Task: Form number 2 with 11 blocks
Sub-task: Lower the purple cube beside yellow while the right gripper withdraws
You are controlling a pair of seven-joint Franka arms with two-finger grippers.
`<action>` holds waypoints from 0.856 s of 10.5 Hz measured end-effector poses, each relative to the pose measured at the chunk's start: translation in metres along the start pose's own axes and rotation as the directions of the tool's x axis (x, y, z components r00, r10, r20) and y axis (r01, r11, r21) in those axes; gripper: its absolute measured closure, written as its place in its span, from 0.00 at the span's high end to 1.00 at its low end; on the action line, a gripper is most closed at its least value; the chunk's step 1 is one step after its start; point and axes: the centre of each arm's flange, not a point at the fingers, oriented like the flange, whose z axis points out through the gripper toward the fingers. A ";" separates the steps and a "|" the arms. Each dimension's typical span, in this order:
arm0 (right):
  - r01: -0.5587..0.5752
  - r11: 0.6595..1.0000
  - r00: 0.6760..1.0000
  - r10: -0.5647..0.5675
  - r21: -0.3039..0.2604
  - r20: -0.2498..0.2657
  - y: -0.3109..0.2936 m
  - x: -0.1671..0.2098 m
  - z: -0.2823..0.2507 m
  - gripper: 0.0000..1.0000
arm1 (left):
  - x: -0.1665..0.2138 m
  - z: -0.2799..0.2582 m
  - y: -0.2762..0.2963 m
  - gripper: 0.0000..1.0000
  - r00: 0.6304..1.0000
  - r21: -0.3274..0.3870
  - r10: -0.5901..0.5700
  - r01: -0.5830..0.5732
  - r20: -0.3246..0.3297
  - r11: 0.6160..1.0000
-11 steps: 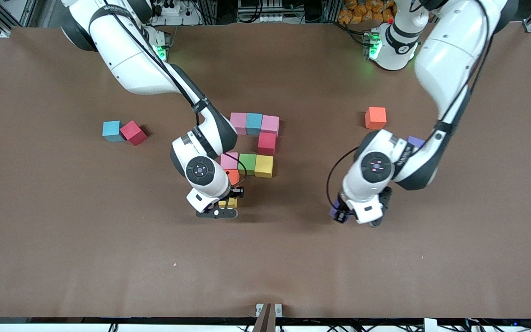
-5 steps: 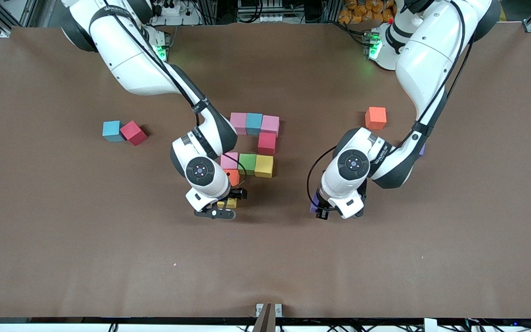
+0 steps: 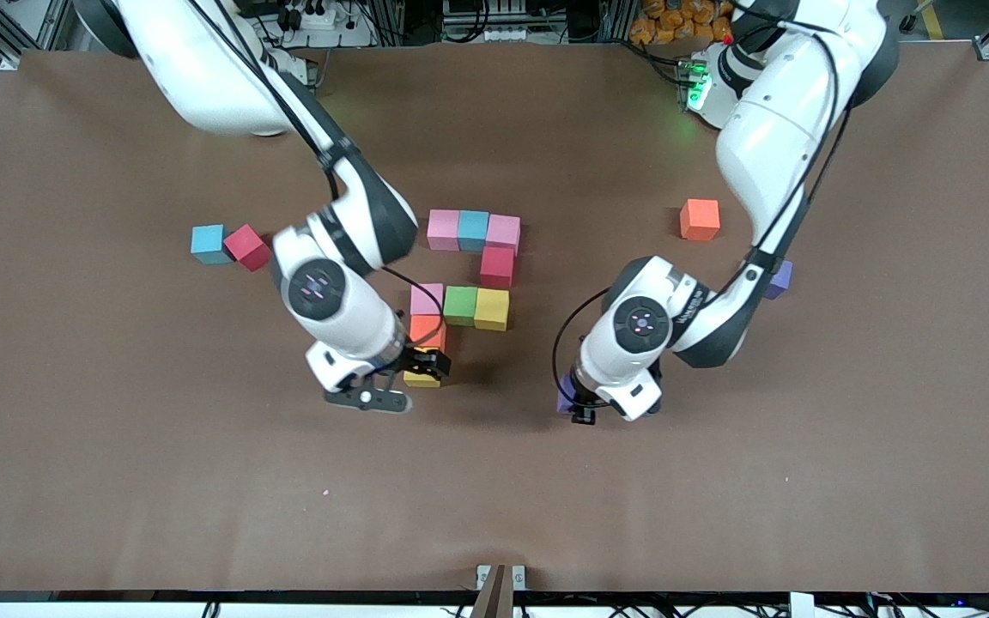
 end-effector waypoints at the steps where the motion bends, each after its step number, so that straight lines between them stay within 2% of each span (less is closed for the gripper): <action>1: 0.031 1.000 0.999 -0.031 0.000 -0.023 0.027 0.007 -0.034 1.00 | -0.015 0.006 -0.004 0.55 1.000 -0.018 0.000 0.000 0.006 1.000; 4: 0.113 0.993 0.992 -0.115 -0.034 -0.059 0.150 0.023 -0.116 1.00 | -0.051 0.011 -0.014 0.55 0.999 -0.057 0.012 -0.010 0.034 0.998; 6: 0.111 0.991 0.993 -0.114 -0.072 -0.039 0.219 0.009 -0.168 1.00 | -0.070 0.016 -0.018 0.55 0.999 -0.071 -0.007 0.011 0.051 0.997; 7: 0.133 0.984 0.991 -0.136 -0.120 -0.017 0.245 0.000 -0.193 1.00 | -0.080 0.018 -0.021 0.55 0.998 -0.078 -0.016 0.021 0.060 0.997; 8: 0.147 0.970 0.989 -0.146 -0.194 0.021 0.268 -0.010 -0.213 1.00 | -0.089 0.020 -0.025 0.55 0.997 -0.086 -0.025 0.031 0.071 0.996; 9: 0.153 0.958 0.988 -0.143 -0.244 0.058 0.284 -0.019 -0.228 1.00 | -0.097 0.021 -0.028 0.55 0.996 -0.094 -0.027 0.035 0.081 0.995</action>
